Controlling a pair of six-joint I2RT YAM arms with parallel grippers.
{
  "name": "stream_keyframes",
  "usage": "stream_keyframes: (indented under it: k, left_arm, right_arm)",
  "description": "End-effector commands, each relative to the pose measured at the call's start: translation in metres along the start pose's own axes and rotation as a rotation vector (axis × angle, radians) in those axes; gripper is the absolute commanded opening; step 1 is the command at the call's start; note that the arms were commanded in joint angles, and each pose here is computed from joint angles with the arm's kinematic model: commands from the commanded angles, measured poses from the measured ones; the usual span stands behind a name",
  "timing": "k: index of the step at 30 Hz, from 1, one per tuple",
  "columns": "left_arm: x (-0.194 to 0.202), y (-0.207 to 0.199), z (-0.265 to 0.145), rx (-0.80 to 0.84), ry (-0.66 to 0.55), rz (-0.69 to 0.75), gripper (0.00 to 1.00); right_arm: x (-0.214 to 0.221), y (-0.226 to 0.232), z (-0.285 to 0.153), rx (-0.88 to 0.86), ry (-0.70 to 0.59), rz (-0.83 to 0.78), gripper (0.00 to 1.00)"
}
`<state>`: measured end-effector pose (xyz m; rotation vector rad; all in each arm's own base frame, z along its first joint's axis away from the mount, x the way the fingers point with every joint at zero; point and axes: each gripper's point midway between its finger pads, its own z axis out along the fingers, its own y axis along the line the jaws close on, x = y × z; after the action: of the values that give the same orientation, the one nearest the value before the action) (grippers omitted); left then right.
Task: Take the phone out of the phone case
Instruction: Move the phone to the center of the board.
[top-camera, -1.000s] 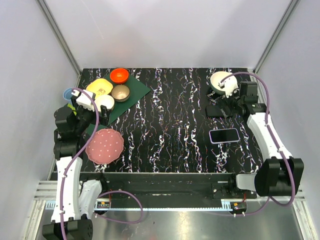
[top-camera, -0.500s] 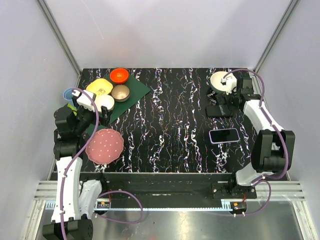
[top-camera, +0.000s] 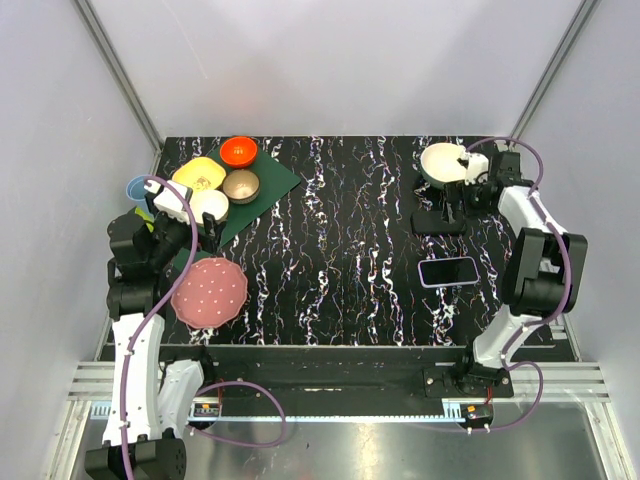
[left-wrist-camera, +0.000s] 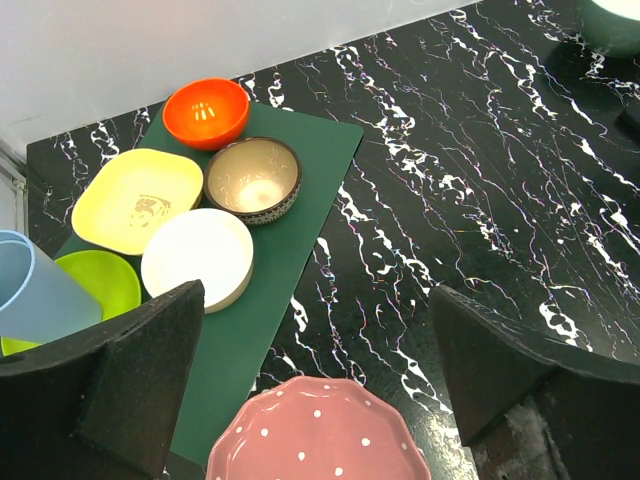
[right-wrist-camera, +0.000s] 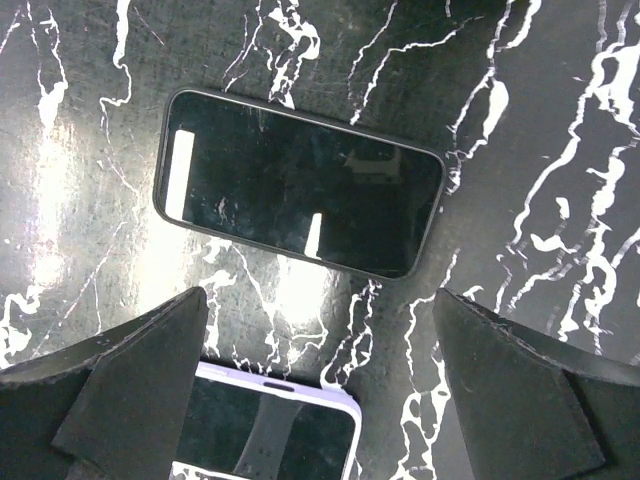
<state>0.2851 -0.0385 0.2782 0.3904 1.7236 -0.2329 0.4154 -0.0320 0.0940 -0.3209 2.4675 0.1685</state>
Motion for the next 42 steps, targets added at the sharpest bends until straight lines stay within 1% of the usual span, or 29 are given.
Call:
stream_keyframes:
  k: [1,4,9,18,28,37,42]
  left_arm:
    - [-0.007,-0.001,0.002,0.014,-0.038,0.013,0.99]
    - [-0.006,-0.001,0.002,0.016,-0.036,0.012,0.99]
    - [-0.007,-0.001,0.002,0.018,-0.036,0.012,0.99]
    - [-0.005,-0.002,0.003,0.026,-0.033,0.008,0.99]
    - [-0.004,-0.002,0.005,0.032,-0.026,0.000,0.99]
    - [-0.002,-0.002,0.006,0.034,-0.022,-0.003,0.99]
    - [-0.002,-0.002,0.007,0.036,-0.019,-0.003,0.99]
  right_arm:
    - [-0.012,0.005,0.007,-0.124,-0.018,0.061,1.00]
    - [-0.012,0.000,0.010,-0.139,-0.016,0.098,1.00]
    - [-0.009,-0.014,0.017,-0.113,0.000,0.136,1.00]
    - [0.002,-0.017,0.034,-0.134,0.044,0.195,1.00]
    - [0.003,-0.036,0.046,-0.044,0.066,0.256,1.00]
    - [0.000,-0.040,0.055,-0.024,0.074,0.322,1.00]
    - [0.002,-0.034,0.061,-0.056,0.083,0.327,1.00]
